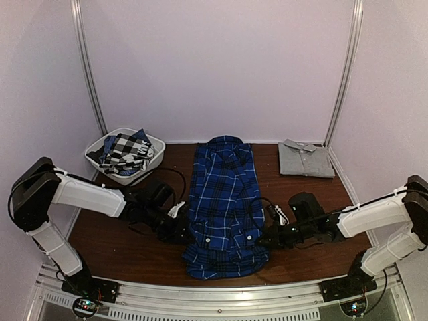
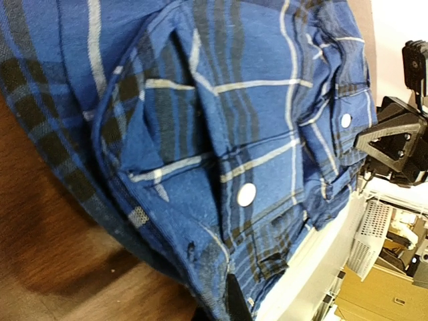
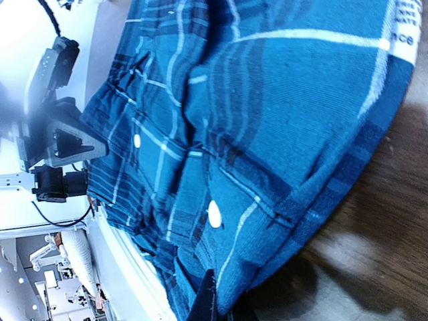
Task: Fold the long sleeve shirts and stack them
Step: Pick up the rectangle-folded shirt from the center of the board, then fold the rectangle-folded shirt at the center of the board.
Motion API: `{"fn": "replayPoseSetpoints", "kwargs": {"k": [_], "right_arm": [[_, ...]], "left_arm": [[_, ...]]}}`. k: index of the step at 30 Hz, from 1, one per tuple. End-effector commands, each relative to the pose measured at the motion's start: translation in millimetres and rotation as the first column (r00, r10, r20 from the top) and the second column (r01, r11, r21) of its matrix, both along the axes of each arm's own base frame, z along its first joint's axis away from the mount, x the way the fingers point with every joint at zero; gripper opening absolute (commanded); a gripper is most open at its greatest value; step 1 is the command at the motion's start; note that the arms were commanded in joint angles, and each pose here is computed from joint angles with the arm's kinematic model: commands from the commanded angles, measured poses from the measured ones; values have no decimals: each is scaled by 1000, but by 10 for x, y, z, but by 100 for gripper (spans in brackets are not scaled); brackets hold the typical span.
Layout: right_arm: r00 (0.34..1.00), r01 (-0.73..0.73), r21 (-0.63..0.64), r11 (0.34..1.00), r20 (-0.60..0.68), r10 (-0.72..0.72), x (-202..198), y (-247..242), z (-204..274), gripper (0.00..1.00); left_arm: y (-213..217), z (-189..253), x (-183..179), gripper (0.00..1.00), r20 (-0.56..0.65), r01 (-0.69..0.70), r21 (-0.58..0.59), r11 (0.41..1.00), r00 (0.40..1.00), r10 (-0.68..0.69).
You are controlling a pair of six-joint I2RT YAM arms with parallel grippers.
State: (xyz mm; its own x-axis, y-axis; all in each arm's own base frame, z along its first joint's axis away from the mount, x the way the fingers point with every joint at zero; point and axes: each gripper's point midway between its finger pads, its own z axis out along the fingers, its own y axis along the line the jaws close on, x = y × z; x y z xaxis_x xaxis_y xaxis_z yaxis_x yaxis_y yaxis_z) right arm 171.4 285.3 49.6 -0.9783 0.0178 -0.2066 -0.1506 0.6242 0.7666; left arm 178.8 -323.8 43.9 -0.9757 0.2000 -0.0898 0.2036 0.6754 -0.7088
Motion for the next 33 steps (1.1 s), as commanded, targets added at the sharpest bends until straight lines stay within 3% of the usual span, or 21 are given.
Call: {"fn": "replayPoseSetpoints", "kwargs": {"k": [1, 7, 17, 21, 25, 31, 33], "right_arm": [[999, -8, 103, 995, 40, 4, 143, 131, 374, 2], [998, 24, 243, 970, 42, -35, 485, 240, 826, 0], [978, 193, 389, 901, -6, -207, 1565, 173, 1009, 0], [963, 258, 443, 859, -45, -266, 1934, 147, 927, 0], [948, 311, 446, 839, -79, -309, 2135, 119, 755, 0], [932, 351, 400, 847, -59, -358, 2225, 13, 600, 16], [925, 365, 370, 854, -41, -378, 2237, -47, 581, 19]], "left_arm": [[-102, 367, 126, 0, 15, -6, -135, 991, 1000, 8], [-70, 695, 437, 0, -36, -89, -271, 959, 996, 82], [130, 871, 1419, 0, -181, -377, -439, 815, 926, 331], [163, 718, 1817, 0, -208, -469, -422, 776, 883, 421], [118, 502, 1995, 0, -238, -508, -404, 761, 861, 449], [111, 321, 2071, 2, -226, -511, -367, 777, 859, 459], [111, 347, 2087, 10, -213, -508, -372, 777, 861, 461]]}}
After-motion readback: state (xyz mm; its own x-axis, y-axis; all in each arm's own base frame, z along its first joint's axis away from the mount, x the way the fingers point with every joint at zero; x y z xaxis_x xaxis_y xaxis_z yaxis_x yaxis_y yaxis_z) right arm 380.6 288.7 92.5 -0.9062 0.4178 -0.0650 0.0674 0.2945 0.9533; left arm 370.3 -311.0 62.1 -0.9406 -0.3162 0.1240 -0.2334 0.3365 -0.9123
